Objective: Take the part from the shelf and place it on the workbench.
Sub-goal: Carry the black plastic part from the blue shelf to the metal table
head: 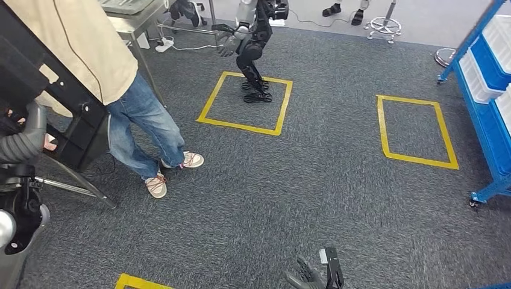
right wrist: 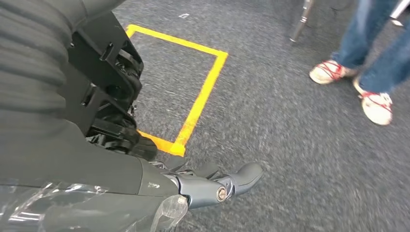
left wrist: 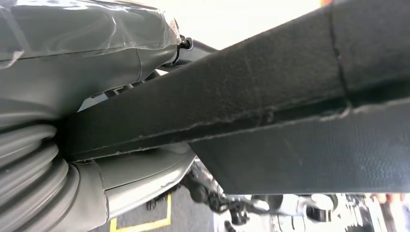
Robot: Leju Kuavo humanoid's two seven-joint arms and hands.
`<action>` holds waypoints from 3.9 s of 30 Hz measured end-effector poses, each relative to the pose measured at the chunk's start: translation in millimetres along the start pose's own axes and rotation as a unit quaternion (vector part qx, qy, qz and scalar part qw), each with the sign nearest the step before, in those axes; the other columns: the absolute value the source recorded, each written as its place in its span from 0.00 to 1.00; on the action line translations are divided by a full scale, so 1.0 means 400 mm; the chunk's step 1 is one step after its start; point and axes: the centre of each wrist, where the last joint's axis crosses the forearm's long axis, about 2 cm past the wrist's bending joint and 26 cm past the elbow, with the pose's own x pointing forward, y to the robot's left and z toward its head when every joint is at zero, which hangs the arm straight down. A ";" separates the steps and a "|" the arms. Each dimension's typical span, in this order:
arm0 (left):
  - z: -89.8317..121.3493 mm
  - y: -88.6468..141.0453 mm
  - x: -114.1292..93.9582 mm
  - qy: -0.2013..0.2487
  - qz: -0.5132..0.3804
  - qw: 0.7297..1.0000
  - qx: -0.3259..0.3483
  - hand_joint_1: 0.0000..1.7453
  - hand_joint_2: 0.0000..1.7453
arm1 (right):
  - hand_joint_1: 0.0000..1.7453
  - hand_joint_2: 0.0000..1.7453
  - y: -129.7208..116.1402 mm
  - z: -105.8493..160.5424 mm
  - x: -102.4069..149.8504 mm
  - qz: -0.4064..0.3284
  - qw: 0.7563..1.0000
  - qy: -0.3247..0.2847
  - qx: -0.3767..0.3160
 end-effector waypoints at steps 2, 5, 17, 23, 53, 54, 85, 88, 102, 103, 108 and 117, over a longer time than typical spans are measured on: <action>0.000 0.000 0.000 0.000 0.000 1.000 0.000 1.00 1.00 | 0.00 1.00 0.000 0.000 0.000 0.000 1.000 0.000 0.000; -0.001 0.001 0.001 -0.001 0.000 1.000 0.002 1.00 1.00 | 0.00 1.00 0.000 -0.001 0.002 0.001 1.000 0.000 0.000; -0.001 0.003 0.000 -0.002 -0.004 1.000 0.004 1.00 1.00 | 0.00 1.00 0.000 -0.004 0.006 0.004 1.000 0.000 0.003; -0.007 0.004 0.005 -0.006 -0.004 1.000 0.003 1.00 1.00 | 0.00 1.00 0.002 -0.005 0.008 0.005 1.000 0.000 0.005; -0.015 0.005 0.006 -0.005 -0.001 1.000 0.004 1.00 1.00 | 0.00 1.00 0.002 -0.007 0.010 0.007 1.000 0.003 0.007; -0.015 0.006 0.005 -0.005 -0.002 1.000 0.004 1.00 1.00 | 0.00 1.00 0.003 -0.007 0.011 0.008 1.000 0.003 0.008; -0.016 0.011 0.004 -0.004 -0.003 1.000 0.008 1.00 1.00 | 0.00 1.00 0.003 -0.008 0.011 0.012 1.000 0.003 0.007; -0.020 0.012 0.007 -0.007 -0.003 1.000 0.009 1.00 1.00 | 0.00 1.00 0.003 -0.008 0.011 0.014 1.000 0.003 0.008; -0.024 0.005 0.005 -0.014 0.001 1.000 -0.004 1.00 1.00 | 0.00 1.00 -0.006 -0.014 0.024 0.186 0.977 0.073 -0.074; -0.025 0.003 0.004 -0.016 0.002 1.000 -0.005 1.00 1.00 | 0.00 1.00 -0.010 -0.012 0.023 0.202 0.973 0.083 -0.080; -0.024 -0.014 -0.008 -0.010 0.016 1.000 -0.019 1.00 1.00 | 0.00 1.00 -0.064 0.000 0.032 0.276 0.938 0.154 -0.143; -0.042 -0.040 -0.003 -0.016 0.043 0.998 -0.046 1.00 1.00 | 0.00 1.00 -0.206 0.024 0.092 0.322 0.897 0.175 -0.248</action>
